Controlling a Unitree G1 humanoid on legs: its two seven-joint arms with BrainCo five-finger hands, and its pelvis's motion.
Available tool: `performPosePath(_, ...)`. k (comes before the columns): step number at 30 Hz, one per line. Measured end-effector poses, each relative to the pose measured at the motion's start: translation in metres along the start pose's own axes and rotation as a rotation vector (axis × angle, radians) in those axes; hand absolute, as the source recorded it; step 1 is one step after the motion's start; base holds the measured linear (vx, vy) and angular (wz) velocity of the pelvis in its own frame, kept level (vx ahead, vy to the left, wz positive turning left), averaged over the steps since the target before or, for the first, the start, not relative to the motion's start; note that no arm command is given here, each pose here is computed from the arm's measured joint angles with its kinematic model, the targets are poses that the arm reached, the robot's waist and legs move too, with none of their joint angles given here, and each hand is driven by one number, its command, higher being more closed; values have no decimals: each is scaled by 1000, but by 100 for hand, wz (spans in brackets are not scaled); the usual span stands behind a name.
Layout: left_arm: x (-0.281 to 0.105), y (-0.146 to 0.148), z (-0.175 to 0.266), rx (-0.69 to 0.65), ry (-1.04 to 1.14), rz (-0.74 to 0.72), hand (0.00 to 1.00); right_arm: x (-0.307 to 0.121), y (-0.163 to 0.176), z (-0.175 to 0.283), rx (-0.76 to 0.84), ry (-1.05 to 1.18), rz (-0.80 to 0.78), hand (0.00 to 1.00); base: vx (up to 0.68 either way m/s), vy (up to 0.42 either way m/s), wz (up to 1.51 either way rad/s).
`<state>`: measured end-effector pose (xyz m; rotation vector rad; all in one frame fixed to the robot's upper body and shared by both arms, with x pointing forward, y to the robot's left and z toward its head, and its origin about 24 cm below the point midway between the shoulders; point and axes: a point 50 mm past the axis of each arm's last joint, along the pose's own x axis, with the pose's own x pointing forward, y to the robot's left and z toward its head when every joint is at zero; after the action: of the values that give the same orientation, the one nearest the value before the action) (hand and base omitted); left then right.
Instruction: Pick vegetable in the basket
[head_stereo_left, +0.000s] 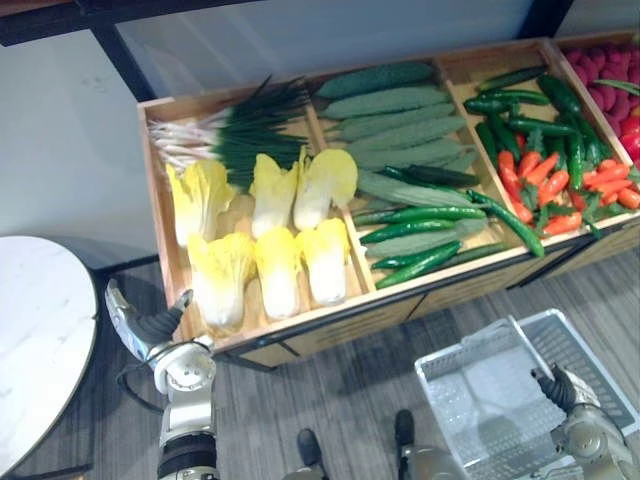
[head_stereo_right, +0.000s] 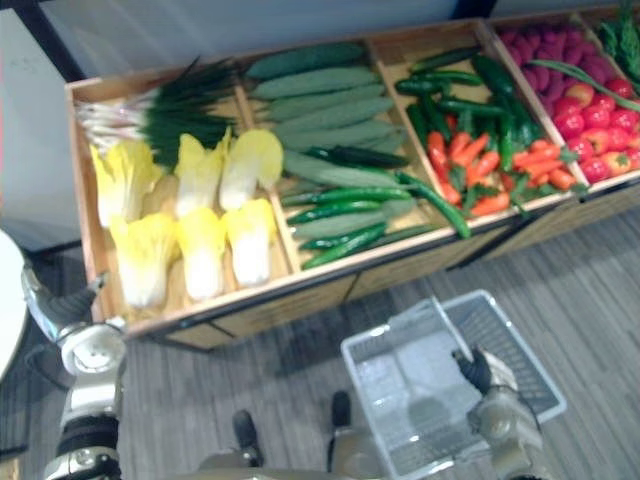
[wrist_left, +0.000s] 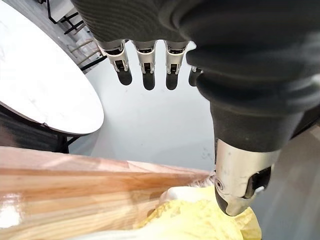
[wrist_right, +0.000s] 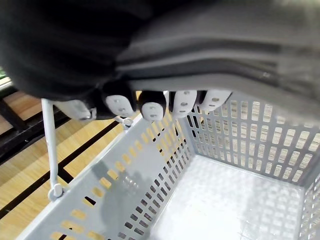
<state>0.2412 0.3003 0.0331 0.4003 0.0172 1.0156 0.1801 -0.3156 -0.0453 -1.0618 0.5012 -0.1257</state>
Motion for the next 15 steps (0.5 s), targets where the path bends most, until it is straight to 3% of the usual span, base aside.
performPosePath(15,-10,-24,-2,35,5,-85,0,4,-3,10,-2,-50,-34,100,8,-1,-10)
